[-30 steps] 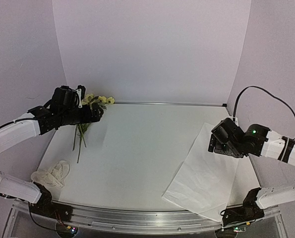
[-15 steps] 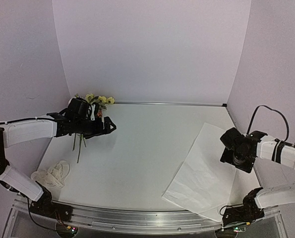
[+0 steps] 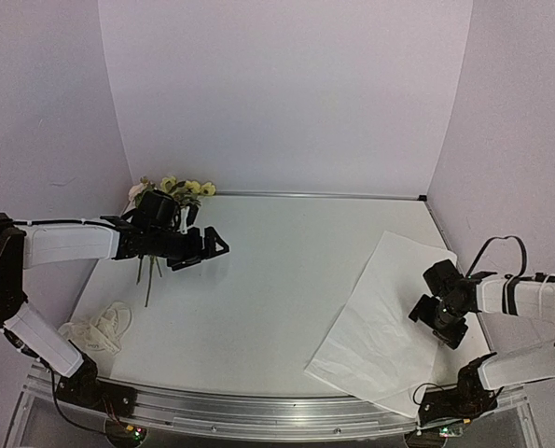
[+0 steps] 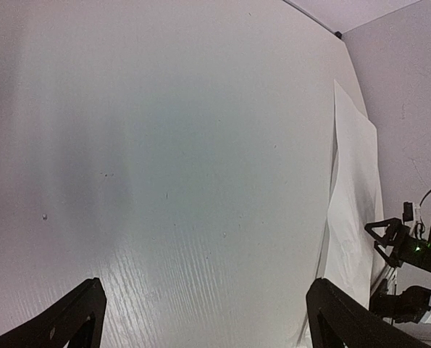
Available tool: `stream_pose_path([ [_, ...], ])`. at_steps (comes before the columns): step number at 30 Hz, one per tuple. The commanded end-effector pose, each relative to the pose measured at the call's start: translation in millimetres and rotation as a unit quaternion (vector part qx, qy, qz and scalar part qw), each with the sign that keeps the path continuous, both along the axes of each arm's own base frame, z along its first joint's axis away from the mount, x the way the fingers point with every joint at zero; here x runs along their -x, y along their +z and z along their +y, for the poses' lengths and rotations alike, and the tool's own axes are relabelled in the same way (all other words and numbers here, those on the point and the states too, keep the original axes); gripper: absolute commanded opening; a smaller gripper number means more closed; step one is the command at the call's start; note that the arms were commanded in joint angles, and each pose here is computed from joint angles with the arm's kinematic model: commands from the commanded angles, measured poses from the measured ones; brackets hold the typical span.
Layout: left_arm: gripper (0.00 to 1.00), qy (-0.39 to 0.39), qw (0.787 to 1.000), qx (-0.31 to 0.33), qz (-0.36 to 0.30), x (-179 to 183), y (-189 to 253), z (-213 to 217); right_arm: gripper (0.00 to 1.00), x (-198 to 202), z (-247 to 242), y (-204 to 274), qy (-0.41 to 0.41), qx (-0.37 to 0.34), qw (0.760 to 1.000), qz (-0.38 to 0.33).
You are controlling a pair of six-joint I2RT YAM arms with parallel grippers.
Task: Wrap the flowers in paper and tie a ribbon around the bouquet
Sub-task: Move the folded wrapping paper to the center of the board.
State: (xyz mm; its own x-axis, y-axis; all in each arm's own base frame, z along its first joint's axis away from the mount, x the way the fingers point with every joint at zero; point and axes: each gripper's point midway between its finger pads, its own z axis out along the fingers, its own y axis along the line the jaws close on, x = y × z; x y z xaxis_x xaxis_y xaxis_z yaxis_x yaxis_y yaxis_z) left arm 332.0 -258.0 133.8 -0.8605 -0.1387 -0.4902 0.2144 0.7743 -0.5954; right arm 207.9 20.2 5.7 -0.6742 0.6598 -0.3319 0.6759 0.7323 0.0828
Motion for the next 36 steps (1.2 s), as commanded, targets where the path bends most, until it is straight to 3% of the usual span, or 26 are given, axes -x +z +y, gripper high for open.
stream_pose_path([
  [1,1.00,-0.001,1.000,0.016,-0.025,-8,23,-5,0.98,-25,22,0,0.020,-0.053,0.998,-0.034],
  [10,1.00,0.019,1.000,0.019,-0.013,-12,20,-3,0.96,-68,79,1,0.107,-0.130,0.986,-0.013],
  [23,0.97,0.033,0.996,0.039,0.074,13,-34,-1,0.95,-118,216,9,0.244,-0.120,0.962,-0.008],
  [30,0.83,0.042,0.993,-0.040,0.104,16,-81,17,0.92,-126,231,-4,0.241,-0.125,0.962,0.004],
  [36,0.78,0.063,0.992,-0.054,0.094,-9,-88,22,0.91,-121,226,-10,0.240,-0.115,0.964,0.014],
])
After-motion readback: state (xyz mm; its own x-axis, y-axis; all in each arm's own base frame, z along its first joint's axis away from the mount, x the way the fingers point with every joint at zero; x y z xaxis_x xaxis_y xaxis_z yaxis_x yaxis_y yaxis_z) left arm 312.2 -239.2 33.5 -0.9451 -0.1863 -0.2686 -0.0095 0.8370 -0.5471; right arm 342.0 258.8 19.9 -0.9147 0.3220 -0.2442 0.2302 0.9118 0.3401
